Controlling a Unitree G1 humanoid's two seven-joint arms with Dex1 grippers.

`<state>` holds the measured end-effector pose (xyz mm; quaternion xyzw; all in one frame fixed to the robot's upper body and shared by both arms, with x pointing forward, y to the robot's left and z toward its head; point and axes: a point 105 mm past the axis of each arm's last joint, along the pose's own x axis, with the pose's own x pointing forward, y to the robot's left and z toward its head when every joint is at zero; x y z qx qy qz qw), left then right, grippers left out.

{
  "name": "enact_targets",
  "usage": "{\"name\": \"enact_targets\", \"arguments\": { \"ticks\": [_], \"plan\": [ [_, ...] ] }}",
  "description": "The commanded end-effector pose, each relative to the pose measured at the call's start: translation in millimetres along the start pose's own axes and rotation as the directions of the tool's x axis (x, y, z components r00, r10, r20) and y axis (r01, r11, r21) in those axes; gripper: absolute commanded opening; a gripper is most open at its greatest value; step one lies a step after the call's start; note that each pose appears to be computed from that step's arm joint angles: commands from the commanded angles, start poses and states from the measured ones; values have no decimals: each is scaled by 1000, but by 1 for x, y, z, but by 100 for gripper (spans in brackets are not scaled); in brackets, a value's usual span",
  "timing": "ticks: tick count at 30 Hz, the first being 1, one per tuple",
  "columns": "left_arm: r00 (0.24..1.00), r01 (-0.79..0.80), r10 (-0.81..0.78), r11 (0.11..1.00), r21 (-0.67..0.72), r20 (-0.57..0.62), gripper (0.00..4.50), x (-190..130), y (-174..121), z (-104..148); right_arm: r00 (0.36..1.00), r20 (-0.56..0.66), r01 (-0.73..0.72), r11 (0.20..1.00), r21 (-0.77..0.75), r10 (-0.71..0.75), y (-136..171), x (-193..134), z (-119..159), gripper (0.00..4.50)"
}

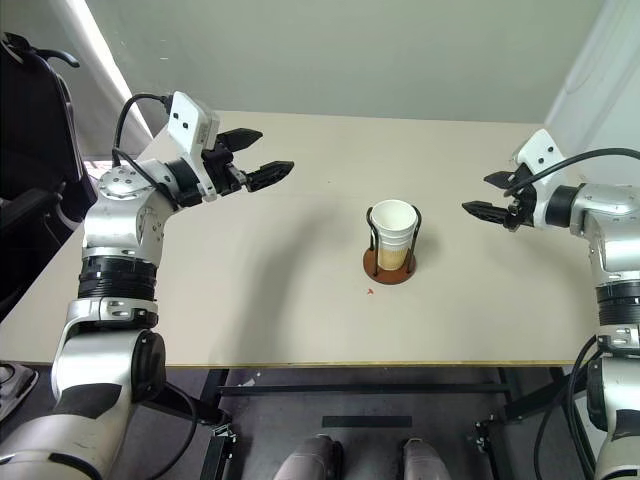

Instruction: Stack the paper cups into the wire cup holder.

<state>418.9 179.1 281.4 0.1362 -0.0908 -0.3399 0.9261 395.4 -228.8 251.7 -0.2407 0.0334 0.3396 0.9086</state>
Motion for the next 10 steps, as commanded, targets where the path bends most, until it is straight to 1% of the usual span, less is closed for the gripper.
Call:
{"name": "enact_targets", "arguments": {
  "ticks": [1,10],
  "plan": [
    [998,-33,32,999,20,51,446,-5,4,16,996,52,80,996,-32,-78,-16,-8,14,340],
    [997,-58,57,998,7,60,446,-8,2,13,992,51,113,994,-13,-112,-21,-13,8,340]
  ]
}}
